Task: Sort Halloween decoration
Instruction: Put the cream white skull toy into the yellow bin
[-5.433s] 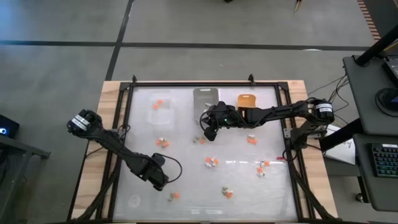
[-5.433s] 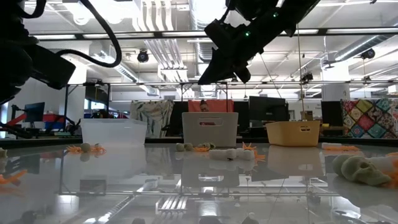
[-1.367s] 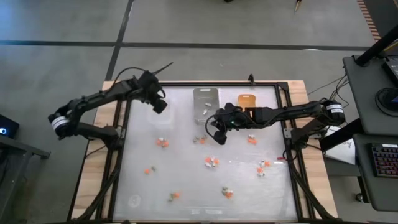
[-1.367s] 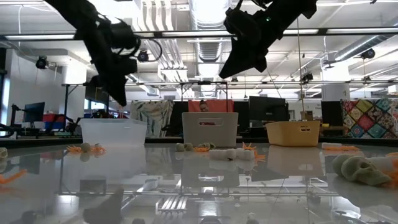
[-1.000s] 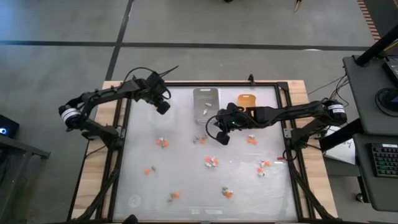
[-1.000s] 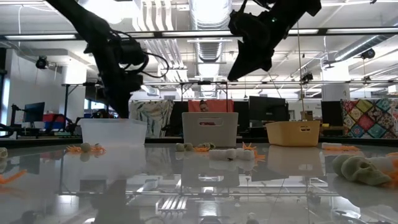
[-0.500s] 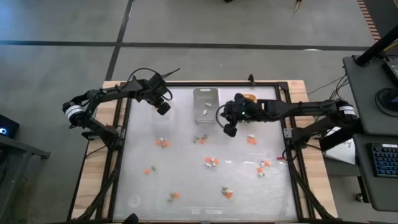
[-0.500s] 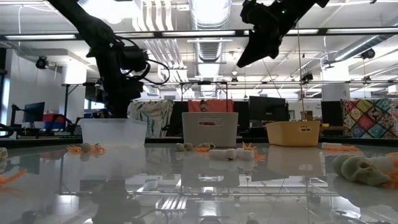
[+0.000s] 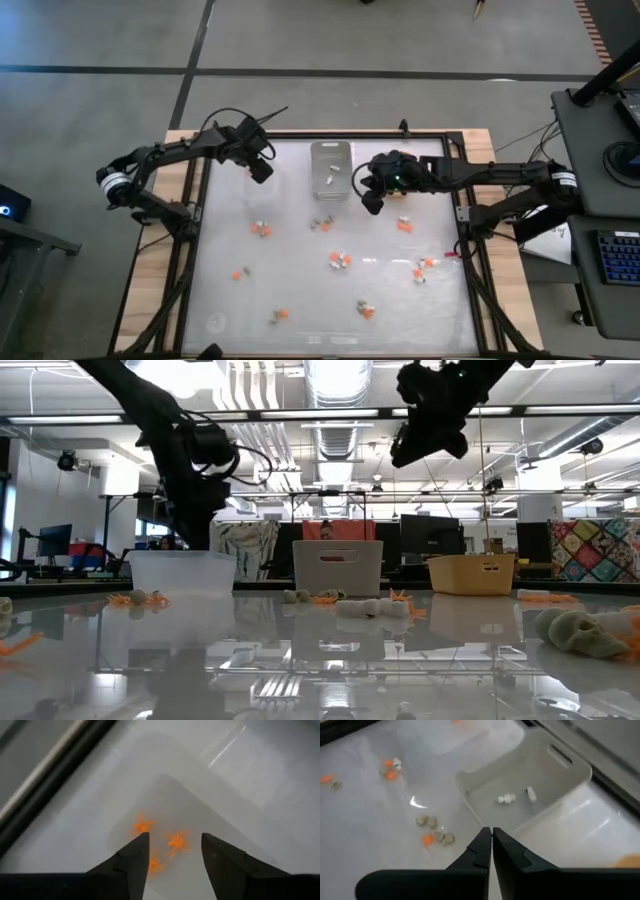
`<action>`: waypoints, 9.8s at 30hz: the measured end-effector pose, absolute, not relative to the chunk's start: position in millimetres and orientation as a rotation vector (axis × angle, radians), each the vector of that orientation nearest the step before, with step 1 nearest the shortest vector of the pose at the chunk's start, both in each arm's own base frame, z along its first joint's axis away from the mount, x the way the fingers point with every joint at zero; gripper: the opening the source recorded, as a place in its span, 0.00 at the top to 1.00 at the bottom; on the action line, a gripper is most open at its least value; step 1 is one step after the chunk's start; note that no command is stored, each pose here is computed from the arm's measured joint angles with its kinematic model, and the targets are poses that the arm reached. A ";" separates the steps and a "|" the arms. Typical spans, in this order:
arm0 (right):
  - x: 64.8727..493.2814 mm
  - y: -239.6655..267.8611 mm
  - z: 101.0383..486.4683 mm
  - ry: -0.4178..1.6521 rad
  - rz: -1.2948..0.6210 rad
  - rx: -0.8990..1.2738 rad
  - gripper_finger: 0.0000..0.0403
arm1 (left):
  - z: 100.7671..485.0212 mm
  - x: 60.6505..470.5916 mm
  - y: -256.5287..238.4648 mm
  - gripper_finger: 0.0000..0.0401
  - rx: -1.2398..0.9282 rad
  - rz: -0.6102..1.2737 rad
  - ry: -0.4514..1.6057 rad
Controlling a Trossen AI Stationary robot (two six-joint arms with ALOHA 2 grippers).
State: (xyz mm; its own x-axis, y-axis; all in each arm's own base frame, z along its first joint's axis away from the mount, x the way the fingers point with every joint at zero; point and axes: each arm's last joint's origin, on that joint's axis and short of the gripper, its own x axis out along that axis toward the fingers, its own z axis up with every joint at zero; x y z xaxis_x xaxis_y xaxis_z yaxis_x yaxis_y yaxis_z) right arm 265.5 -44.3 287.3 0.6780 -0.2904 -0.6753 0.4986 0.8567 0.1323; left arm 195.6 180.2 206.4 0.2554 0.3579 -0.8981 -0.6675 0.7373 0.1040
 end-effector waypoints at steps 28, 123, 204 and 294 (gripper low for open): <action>210.4 -7.3 208.5 1.383 -0.516 0.904 0.98 | 283.3 223.2 171.1 0.60 -0.108 -0.067 0.286; 343.8 -5.5 98.2 0.640 -0.249 -0.080 0.78 | 235.4 262.5 62.1 0.62 -0.254 -0.131 0.195; 348.2 -1.5 95.5 0.578 -0.288 -0.089 0.77 | 235.0 262.4 62.0 0.62 -0.232 -0.133 0.194; 206.2 -69.0 223.7 0.730 -1.104 0.504 0.98 | 246.5 263.6 63.8 0.62 -0.193 -0.138 0.078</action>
State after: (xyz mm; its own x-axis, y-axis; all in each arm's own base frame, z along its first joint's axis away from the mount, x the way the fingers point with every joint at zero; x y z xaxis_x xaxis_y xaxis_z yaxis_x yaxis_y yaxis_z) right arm 206.2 -69.0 223.7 0.2606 -0.6151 -0.7441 0.9254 0.3788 0.0110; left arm 263.6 63.8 246.5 0.9875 -0.1440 -0.0636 0.1291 0.9719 -0.1968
